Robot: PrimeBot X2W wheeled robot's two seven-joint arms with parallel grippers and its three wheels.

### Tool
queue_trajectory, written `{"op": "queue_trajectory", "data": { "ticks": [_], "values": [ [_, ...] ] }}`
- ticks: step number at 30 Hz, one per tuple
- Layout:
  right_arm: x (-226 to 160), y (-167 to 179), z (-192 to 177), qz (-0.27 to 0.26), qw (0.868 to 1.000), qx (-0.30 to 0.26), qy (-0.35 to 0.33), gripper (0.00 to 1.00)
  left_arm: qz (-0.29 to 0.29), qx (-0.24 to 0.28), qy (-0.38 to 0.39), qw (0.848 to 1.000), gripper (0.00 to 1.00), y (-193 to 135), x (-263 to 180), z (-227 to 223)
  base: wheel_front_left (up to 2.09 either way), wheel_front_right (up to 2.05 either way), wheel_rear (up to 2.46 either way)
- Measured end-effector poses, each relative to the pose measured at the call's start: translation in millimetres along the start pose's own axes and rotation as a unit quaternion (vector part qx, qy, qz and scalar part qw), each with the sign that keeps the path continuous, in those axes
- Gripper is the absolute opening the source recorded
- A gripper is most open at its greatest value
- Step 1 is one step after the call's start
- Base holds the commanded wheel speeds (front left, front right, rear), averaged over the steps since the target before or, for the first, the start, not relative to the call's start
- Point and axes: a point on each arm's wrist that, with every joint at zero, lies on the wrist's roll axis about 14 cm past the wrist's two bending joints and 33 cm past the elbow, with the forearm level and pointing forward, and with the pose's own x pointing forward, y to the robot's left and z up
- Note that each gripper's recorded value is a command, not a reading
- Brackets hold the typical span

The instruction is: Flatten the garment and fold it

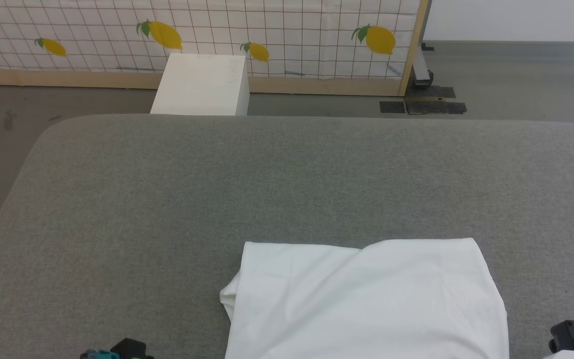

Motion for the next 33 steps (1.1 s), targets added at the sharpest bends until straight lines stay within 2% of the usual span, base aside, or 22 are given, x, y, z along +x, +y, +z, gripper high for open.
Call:
{"op": "queue_trajectory", "data": {
  "ticks": [1, 5, 11, 15, 18, 21, 24, 26, 31, 33],
  "values": [
    [-0.5, 0.6, 0.6, 0.001, 1.000, -0.001, -0.001, 1.00, 0.001, 0.002, -0.001, 1.000, 1.00, 0.4, -0.6, 0.8, 0.00, 0.00, 0.00],
    [-5.1, 2.2, 6.7, 0.007, 1.000, 0.003, -0.017, 1.00, 0.018, 0.012, 0.006, 1.000, 1.00, 6.9, -5.9, 2.5, 0.00, 0.00, 0.00],
    [-21.5, -0.6, 16.3, 0.014, 0.999, 0.001, -0.035, 1.00, 0.043, 0.052, 0.010, 0.998, 1.00, 14.6, -19.8, 10.5, 0.00, 0.00, 0.00],
    [-37.9, -7.8, 31.6, 0.020, 0.999, 0.004, -0.044, 1.00, 0.033, 0.072, -0.054, 0.995, 1.00, 2.9, -33.3, 42.9, 0.00, 0.00, 0.00],
    [-50.0, -18.6, 46.0, 0.012, 0.999, -0.001, -0.052, 1.00, -0.001, 0.104, -0.157, 0.982, 1.00, -22.4, -48.9, 89.4, 0.00, 0.00, 0.00],
    [-57.2, -24.5, 68.4, 0.009, 0.997, -0.006, -0.071, 1.00, -0.026, 0.138, -0.277, 0.950, 1.00, -43.6, -69.9, 138.0, 0.00, 0.00, 0.00],
    [-58.6, -23.9, 93.3, 0.012, 0.996, -0.028, -0.087, 1.00, -0.042, 0.191, -0.381, 0.904, 1.00, -63.1, -88.6, 172.4, 0.00, 0.00, 0.00],
    [-54.2, -19.0, 101.7, 0.023, 0.995, -0.037, -0.086, 1.00, -0.045, 0.218, -0.428, 0.876, 1.00, -71.0, -95.4, 187.2, 0.00, 0.00, 0.00],
    [-30.3, -7.9, 105.0, 0.055, 0.996, -0.047, -0.049, 1.00, -0.048, 0.269, -0.542, 0.795, 1.00, -91.8, -109.6, 213.7, 0.00, 0.00, 0.00],
    [-20.4, -2.7, 103.2, 0.068, 0.996, -0.052, -0.032, 1.00, -0.043, 0.286, -0.554, 0.781, 1.00, -94.8, -105.4, 216.2, 0.00, 0.00, 0.00]
  ]
}}
